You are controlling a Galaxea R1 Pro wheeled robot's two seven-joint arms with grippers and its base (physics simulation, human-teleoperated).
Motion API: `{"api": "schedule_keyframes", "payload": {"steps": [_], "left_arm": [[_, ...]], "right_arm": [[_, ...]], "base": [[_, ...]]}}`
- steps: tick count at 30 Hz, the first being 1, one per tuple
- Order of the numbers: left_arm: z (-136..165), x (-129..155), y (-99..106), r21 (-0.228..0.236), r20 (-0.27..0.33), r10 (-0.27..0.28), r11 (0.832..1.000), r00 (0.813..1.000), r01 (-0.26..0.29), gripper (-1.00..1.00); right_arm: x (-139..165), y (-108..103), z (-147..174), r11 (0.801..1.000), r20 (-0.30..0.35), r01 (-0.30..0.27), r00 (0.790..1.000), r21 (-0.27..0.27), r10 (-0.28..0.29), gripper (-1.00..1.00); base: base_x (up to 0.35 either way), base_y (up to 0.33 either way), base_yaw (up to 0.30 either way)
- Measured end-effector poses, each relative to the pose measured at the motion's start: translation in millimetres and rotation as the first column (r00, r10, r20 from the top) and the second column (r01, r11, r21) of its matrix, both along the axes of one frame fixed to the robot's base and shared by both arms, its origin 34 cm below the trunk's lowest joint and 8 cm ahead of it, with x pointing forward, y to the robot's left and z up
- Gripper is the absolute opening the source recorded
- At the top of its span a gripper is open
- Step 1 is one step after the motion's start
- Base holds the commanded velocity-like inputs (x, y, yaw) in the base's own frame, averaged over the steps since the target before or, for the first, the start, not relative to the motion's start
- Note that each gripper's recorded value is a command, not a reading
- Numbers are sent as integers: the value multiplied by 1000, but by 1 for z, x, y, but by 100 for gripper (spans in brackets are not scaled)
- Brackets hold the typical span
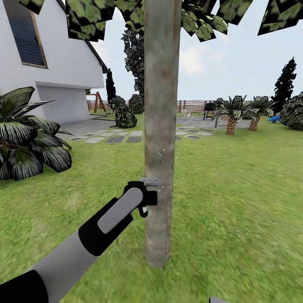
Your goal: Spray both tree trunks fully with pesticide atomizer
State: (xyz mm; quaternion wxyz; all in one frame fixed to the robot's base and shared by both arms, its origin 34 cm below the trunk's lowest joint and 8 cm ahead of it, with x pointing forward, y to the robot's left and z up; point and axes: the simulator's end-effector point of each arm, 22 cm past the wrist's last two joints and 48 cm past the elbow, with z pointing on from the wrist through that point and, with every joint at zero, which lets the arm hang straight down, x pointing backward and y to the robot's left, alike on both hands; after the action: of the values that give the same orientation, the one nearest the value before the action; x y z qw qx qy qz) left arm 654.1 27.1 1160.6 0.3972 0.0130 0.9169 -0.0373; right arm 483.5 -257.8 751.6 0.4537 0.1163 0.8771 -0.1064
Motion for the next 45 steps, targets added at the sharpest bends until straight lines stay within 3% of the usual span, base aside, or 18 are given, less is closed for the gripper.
{"api": "schedule_keyframes", "payload": {"steps": [4, 8, 14, 24, 30, 34, 36, 39, 45], "left_arm": [[-11, 3, 5, 25, -25, 11, 1000, 1000, -10, -100], [-40, 7, 15, 95, -100, 24, 995, 995, -15, -100], [-41, 19, 19, 134, -125, 38, 991, 991, -21, -100], [-50, 21, 10, 92, -135, 1, 996, 991, 12, -100], [-102, -9, 3, 57, -224, -20, 998, 974, 34, -100], [-122, -13, 10, 91, -200, -5, 996, 980, 24, -100], [-130, -17, 9, 86, -198, -10, 996, 980, 27, -100], [-143, -20, 7, 58, -205, -12, 998, 979, 25, -100], [-182, -18, 16, 0, -243, 36, 999, 969, -37, -100]], "right_arm": [[0, 0, 0, 1000, 0, -1, 1000, 0, 1, -100], [0, 0, 0, 1000, 0, -1, 1000, 0, 1, -100], [0, 0, 0, 1000, 0, -2, 1000, 0, 2, -100], [1, 0, 0, 1000, 2, -1, 1000, 0, 1, -100], [0, 0, 0, 1000, 1, -1, 1000, 0, 1, -100], [0, 0, 0, 1000, 0, 1, 1000, 1, -1, -100], [0, 0, 0, 1000, -1, 3, 1000, 2, -3, -100], [-1, 0, -1, 1000, -2, 5, 1000, 4, -5, -100], [-3, -3, -2, 1000, -8, 12, 1000, 5, -12, -100]], "base": [[0, 0, 0], [0, 0, 0], [0, 0, 0], [0, 0, 0], [0, 0, 0], [0, 0, 0], [0, 0, 0], [0, 0, 0], [0, 0, 0]]}}
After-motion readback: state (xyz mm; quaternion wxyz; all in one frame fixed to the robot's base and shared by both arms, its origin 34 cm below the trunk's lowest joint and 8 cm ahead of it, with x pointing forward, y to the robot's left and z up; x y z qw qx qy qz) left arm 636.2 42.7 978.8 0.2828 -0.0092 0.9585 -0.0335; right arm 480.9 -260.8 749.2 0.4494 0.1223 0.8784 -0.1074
